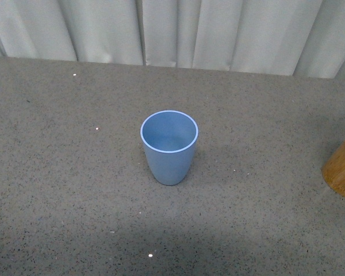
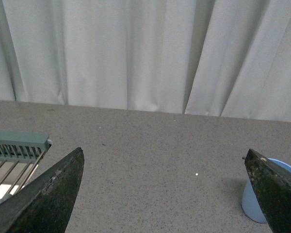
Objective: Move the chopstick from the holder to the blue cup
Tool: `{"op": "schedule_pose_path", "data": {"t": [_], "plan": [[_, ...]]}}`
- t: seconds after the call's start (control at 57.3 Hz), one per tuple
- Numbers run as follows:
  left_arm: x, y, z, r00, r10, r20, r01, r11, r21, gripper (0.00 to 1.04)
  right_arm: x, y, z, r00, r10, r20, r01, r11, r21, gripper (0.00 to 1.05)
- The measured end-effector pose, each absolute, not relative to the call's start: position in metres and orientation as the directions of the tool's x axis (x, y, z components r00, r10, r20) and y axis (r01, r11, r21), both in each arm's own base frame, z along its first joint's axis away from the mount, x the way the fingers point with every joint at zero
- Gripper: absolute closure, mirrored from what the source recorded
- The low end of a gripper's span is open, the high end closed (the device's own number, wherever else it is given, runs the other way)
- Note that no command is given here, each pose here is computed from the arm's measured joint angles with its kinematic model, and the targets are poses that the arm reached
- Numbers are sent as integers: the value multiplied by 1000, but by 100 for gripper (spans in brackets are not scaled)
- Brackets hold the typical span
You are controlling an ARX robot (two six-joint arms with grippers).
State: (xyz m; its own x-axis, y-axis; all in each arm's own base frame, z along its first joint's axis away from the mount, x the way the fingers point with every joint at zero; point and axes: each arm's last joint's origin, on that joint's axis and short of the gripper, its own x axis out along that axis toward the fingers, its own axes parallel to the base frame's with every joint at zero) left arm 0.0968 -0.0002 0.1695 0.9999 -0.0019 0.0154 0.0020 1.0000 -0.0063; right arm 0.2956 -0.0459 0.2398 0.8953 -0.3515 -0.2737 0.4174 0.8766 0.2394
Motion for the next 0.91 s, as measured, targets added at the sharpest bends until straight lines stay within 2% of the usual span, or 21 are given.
{"op": "schedule_pose_path", "data": {"t": [0.908], "plan": [[97, 0, 169, 1000, -2, 15, 2, 1000, -6, 7, 300, -19, 264, 954, -229, -193, 284, 896, 341, 104]]}}
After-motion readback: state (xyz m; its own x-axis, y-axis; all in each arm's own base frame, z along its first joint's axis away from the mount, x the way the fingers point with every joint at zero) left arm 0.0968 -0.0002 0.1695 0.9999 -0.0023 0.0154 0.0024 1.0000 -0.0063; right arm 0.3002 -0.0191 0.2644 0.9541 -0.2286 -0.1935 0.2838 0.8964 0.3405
